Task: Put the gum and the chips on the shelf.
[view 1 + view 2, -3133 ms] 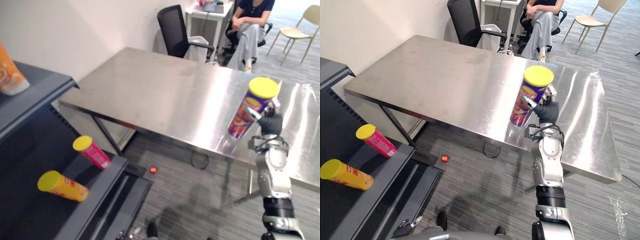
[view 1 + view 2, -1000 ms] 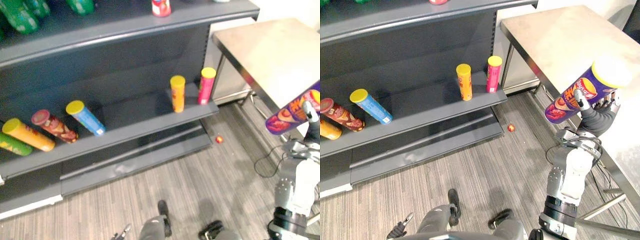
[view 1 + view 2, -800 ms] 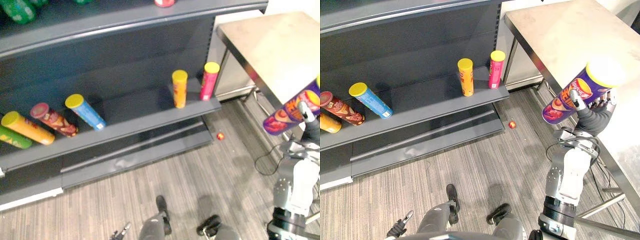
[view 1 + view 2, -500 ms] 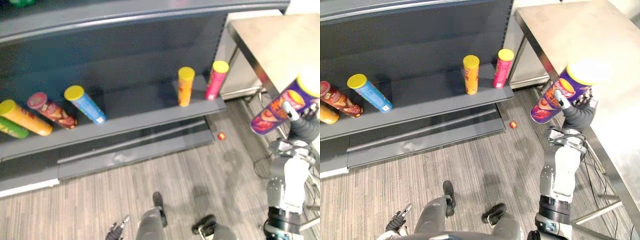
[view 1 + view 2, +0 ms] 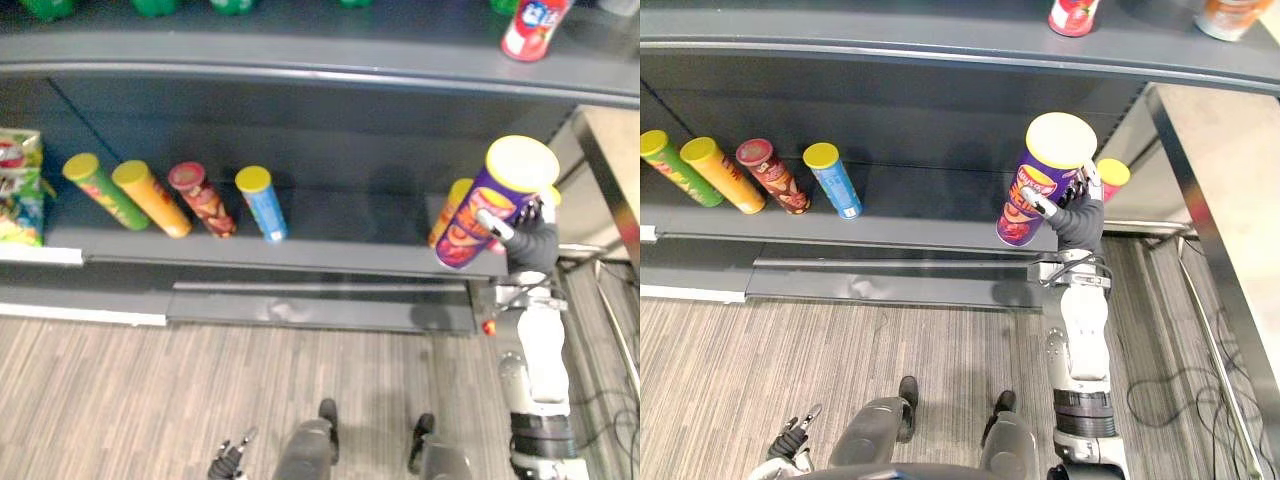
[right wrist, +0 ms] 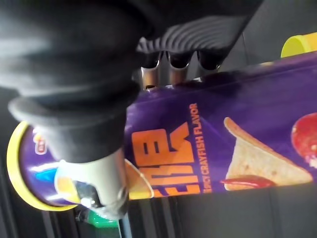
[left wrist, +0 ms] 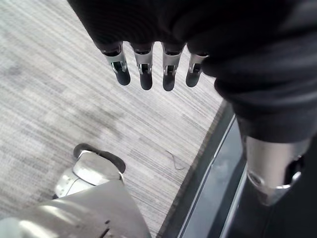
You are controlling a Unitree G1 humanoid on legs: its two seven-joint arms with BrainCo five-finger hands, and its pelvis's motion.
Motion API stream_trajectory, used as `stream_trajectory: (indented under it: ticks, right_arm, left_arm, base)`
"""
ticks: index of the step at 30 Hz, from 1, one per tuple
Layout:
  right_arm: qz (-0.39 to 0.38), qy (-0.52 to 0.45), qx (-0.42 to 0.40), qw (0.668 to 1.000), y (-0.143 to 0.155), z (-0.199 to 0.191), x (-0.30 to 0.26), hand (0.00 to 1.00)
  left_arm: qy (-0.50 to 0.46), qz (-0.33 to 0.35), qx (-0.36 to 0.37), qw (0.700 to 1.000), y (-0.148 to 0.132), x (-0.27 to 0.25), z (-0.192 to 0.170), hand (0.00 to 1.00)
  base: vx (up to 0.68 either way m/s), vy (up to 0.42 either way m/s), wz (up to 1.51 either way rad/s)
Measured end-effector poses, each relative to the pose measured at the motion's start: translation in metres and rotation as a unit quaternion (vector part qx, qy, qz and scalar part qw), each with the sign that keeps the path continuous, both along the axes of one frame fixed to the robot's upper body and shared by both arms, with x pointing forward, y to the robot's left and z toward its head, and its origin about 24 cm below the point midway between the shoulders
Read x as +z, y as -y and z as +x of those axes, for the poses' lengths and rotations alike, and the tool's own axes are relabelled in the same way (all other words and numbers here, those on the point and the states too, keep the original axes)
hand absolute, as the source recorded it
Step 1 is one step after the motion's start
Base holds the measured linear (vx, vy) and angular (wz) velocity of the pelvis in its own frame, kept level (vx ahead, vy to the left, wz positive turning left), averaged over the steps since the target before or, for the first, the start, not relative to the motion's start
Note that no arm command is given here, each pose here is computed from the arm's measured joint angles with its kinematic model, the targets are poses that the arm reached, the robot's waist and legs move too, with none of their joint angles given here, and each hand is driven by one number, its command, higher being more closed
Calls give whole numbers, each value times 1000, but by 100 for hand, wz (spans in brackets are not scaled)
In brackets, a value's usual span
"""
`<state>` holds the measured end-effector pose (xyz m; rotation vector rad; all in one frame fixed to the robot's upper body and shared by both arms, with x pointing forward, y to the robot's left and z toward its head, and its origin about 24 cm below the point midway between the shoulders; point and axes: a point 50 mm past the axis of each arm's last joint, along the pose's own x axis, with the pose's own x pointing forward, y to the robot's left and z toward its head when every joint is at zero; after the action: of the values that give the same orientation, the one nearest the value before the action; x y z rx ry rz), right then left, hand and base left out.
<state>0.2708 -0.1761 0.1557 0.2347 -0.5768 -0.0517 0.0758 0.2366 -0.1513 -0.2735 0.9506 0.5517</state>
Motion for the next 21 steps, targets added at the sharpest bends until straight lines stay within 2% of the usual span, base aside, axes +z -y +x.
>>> stream_trajectory:
  ticks: [7, 12, 21]
  right_arm:
    - [34, -14, 13, 999, 0, -7, -11, 100]
    - [33, -20, 13, 999, 0, -13, -16, 100]
    - [19, -40, 57, 997, -32, -10, -23, 100]
  left_arm:
    - [-1, -25, 19, 1000, 12, -4, -3, 0]
    - [-2, -21, 13, 1000, 12, -4, -2, 0]
    - [-9, 0, -1, 1000, 12, -3, 6, 0]
  base:
    - [131, -212, 28]
    - [44, -63, 1]
    - [25, 26, -8]
